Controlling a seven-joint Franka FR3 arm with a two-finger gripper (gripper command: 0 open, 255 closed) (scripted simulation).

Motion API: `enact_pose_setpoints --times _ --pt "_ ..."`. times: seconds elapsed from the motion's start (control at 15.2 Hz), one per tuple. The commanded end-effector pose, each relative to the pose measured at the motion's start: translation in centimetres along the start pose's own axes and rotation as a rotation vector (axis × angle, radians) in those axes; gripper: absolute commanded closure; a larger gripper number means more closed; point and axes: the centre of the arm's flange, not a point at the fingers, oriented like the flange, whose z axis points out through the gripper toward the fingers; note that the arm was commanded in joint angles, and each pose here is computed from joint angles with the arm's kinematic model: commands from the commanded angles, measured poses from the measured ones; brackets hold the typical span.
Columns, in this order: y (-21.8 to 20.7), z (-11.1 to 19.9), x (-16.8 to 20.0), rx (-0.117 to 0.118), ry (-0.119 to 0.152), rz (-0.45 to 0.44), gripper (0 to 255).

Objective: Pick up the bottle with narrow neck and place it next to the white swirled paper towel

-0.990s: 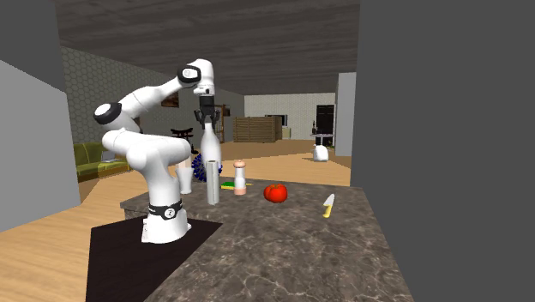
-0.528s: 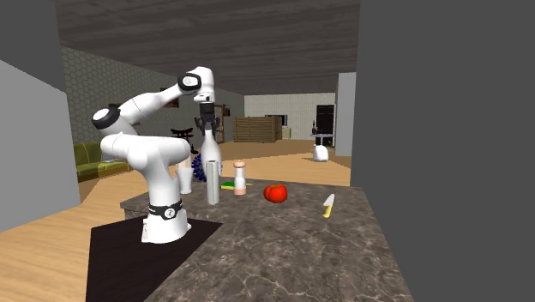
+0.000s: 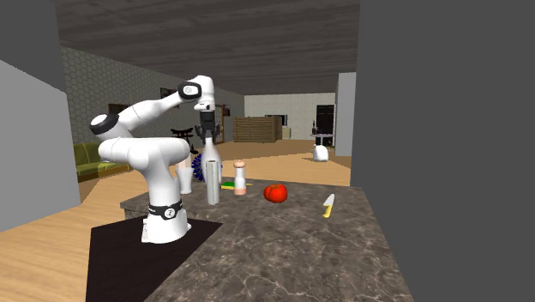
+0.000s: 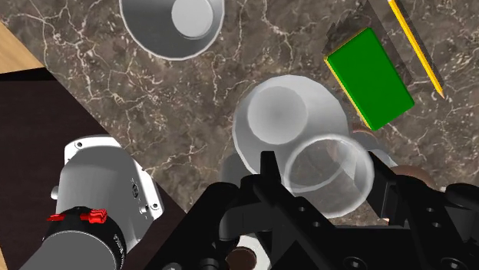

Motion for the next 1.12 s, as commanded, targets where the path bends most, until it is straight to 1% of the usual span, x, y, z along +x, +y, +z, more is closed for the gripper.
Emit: enact_pose_setpoints --times 0.0,0.53,1.06 --pt "0.1 1.0 0.1 0.001 0.0 0.0 255" --pt "0.2 5.5 0.1 0.001 0.0 0.0 255" --pt "0.2 5.5 0.1 0.001 0.0 0.0 255"
